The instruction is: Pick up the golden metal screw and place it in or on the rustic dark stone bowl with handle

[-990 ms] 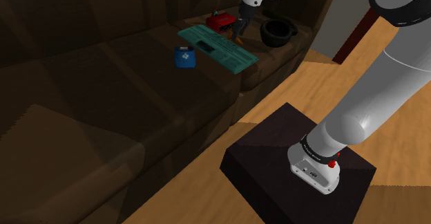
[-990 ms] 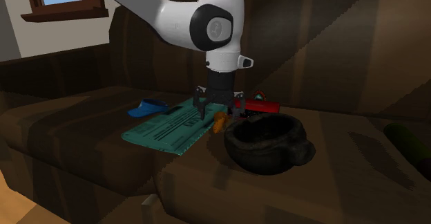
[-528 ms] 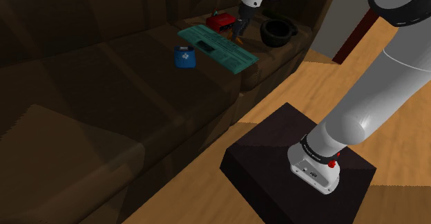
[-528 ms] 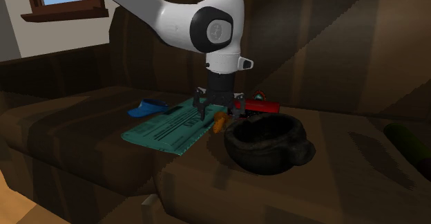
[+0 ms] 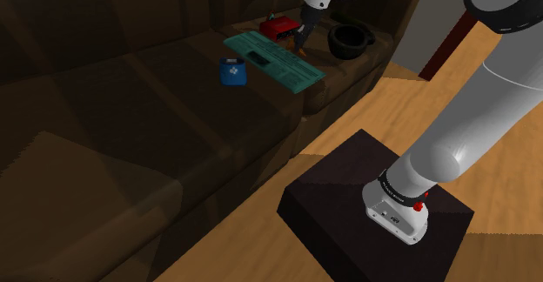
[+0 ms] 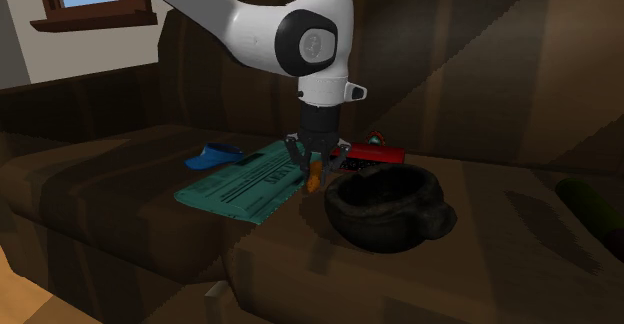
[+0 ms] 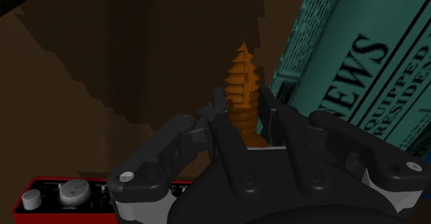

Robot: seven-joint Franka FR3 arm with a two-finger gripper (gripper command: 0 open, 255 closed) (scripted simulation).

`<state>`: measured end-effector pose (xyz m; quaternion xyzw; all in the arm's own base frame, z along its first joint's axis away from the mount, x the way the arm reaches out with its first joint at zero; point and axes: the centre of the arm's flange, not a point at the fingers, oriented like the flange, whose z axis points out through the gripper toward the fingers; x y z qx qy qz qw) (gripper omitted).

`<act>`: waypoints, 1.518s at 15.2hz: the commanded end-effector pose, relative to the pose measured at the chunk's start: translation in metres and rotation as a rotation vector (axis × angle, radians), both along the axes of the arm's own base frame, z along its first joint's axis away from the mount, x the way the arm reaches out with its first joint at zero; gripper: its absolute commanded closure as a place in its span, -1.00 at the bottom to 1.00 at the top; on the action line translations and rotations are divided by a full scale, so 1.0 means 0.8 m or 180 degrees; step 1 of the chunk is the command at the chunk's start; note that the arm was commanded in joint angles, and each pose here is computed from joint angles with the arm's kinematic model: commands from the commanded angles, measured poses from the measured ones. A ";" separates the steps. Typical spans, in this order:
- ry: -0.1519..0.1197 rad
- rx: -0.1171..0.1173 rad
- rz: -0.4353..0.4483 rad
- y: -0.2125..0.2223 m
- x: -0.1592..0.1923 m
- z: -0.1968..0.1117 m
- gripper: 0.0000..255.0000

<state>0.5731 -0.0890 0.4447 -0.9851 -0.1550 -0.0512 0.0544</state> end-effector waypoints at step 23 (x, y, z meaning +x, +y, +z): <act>0.0000 0.0000 0.0000 0.000 0.000 0.139 1.00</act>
